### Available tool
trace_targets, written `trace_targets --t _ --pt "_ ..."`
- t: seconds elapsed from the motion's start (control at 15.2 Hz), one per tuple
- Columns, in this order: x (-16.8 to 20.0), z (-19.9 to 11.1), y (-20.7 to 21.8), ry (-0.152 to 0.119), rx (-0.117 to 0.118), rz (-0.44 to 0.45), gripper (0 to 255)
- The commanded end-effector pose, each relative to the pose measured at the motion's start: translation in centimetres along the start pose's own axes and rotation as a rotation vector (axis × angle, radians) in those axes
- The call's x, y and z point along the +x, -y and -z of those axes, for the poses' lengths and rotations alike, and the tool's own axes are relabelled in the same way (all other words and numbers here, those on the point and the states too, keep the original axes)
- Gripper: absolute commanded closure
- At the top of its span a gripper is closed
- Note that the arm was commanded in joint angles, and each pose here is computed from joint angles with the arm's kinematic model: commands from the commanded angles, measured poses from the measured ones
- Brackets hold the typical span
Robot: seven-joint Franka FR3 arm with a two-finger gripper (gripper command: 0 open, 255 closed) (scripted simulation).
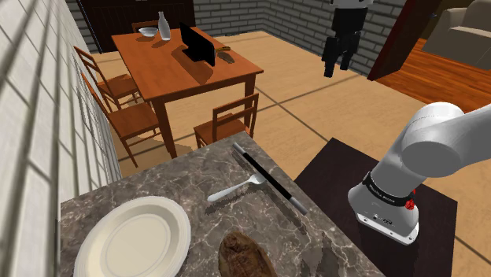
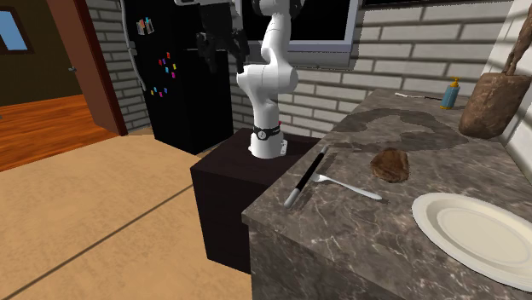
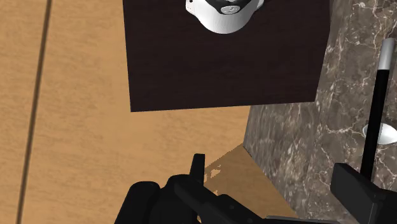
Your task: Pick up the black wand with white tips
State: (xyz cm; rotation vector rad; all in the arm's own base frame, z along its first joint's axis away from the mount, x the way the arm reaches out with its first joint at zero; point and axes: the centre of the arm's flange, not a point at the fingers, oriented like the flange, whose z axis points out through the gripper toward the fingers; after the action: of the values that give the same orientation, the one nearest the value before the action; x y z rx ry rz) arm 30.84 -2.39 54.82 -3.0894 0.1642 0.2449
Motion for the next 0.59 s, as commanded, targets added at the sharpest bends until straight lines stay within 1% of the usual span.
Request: trace_targets --t 0.0,0.53 --pt "0.0 0.0 0.0 0.0 0.0 0.0 0" --pt "-0.8 -6.6 8.7 -0.032 -0.034 -0.021 0"
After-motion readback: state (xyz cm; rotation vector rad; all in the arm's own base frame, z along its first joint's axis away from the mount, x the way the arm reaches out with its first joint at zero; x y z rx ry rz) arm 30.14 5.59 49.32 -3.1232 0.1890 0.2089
